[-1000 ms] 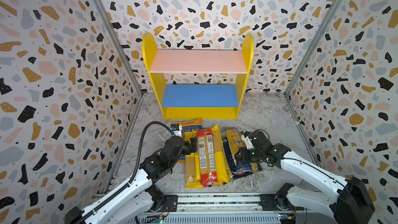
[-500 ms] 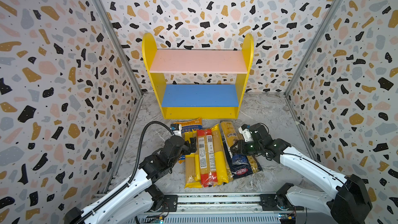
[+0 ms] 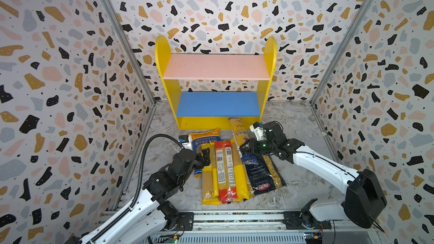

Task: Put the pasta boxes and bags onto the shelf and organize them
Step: 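Lift the ankara pack and carry it upright onto the blue shelf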

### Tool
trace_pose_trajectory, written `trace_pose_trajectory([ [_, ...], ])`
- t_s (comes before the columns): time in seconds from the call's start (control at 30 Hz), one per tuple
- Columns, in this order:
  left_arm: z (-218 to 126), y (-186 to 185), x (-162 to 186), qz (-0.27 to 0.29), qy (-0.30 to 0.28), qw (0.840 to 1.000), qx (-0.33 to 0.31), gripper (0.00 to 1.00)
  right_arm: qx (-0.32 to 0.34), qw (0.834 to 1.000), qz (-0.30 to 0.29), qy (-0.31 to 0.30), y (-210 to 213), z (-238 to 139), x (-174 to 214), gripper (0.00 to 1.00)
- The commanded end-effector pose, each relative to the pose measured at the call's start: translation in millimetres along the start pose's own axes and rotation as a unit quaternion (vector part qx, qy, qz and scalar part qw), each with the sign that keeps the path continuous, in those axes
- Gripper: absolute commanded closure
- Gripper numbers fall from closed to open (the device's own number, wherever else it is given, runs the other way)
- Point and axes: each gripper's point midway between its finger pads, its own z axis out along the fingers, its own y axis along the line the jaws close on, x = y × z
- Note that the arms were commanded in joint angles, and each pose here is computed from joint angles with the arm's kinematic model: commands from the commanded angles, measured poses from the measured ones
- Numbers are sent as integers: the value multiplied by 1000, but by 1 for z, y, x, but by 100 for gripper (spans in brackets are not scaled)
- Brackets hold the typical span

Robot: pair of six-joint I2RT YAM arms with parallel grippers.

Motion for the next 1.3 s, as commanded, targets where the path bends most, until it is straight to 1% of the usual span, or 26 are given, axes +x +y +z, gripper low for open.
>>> trace_pose_trajectory([
  [0.0,-10,-2,-17,-9,-21,1000,-1,0,-101,988,-79,-91,72,-22,-60,88],
  [0.2,-14,-3,-21,-11,-25,1000,0,1,-122,982,-91,-111,89,-11,-86,89],
  [0.37,-15,2,-17,-18,-24,1000,-6,1,-139,977,-97,-131,103,3,-114,88],
  [0.83,-28,17,-12,-64,-35,997,-10,1,-202,962,-98,-159,154,78,-185,89],
  [1.07,-35,27,-7,-78,-35,996,-18,0,-229,956,-95,-159,179,116,-209,89],
  [1.17,-39,30,-6,-88,-39,995,-17,1,-243,951,-91,-167,192,128,-220,89],
  [1.27,-42,33,-5,-95,-41,995,-17,1,-254,945,-83,-187,200,133,-234,89],
])
